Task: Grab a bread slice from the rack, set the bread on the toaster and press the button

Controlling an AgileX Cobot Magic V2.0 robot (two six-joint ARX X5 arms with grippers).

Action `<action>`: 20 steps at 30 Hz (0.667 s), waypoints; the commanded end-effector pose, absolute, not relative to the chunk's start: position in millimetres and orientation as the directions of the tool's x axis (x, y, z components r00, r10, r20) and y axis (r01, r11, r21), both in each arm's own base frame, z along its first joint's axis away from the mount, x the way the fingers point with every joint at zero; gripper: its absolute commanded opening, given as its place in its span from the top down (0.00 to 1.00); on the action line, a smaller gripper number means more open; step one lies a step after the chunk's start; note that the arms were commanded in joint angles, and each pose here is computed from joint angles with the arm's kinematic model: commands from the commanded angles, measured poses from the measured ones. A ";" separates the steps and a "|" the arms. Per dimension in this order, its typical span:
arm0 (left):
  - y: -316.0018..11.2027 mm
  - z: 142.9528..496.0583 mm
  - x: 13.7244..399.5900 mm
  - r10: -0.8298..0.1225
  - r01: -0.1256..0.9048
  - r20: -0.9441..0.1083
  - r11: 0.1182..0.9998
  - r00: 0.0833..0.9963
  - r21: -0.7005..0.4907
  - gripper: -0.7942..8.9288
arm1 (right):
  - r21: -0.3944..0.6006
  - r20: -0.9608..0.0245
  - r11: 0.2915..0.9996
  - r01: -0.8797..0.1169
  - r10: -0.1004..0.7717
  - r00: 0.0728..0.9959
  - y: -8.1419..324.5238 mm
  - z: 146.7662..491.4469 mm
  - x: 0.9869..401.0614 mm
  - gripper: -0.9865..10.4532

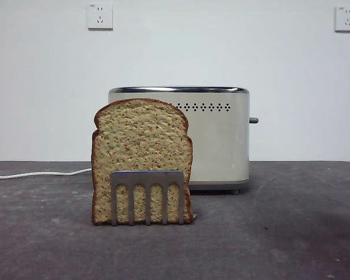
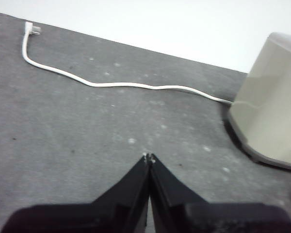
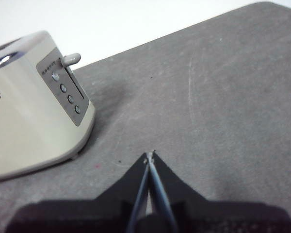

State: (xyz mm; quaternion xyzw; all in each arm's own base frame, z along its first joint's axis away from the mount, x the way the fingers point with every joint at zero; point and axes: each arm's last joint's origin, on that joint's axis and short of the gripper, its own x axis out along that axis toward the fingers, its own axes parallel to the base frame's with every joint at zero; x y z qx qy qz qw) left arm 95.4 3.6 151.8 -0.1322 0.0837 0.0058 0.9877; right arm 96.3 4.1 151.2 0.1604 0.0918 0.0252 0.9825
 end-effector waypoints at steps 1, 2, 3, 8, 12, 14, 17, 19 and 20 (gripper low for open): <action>1.6 148.3 95.8 -0.083 0.031 -0.172 0.957 0.982 -0.287 0.92 | 0.388 -0.184 0.921 -0.035 0.114 0.976 5.2 149.3 96.2 0.92; 0.8 148.7 95.6 -0.114 0.059 -0.170 0.953 0.979 -0.296 0.93 | 0.406 -0.178 0.912 -0.049 0.132 0.975 5.7 151.5 95.9 0.92; 0.0 149.3 95.5 -0.140 0.083 -0.168 0.948 0.976 -0.307 0.93 | 0.418 -0.171 0.907 -0.052 0.135 0.976 5.7 153.8 95.6 0.92; -2.5 161.6 93.1 -0.220 0.162 -0.132 0.922 0.966 -0.352 0.93 | 0.438 -0.120 0.894 -0.092 0.159 0.980 6.4 176.0 92.8 0.92; -4.3 181.4 88.6 -0.276 0.228 -0.086 0.902 0.957 -0.366 0.93 | 0.435 -0.092 0.894 -0.107 0.163 0.982 6.5 201.1 91.7 0.92; -5.3 193.5 84.8 -0.301 0.252 -0.082 0.895 0.950 -0.367 0.93 | 0.433 -0.086 0.891 -0.136 0.191 0.978 7.3 214.2 92.3 0.92; -6.6 211.2 79.5 -0.335 0.281 -0.091 0.886 0.938 -0.369 0.93 | 0.415 -0.095 0.890 -0.189 0.249 0.964 9.1 238.3 95.4 0.92; -7.6 226.0 76.5 -0.367 0.316 -0.078 0.876 0.927 -0.363 0.93 | 0.389 -0.116 0.893 -0.225 0.289 0.950 10.4 254.6 98.7 0.92; -8.1 232.7 75.4 -0.382 0.334 -0.072 0.872 0.921 -0.359 0.93 | 0.380 -0.127 0.892 -0.244 0.312 0.941 11.1 261.5 100.4 0.92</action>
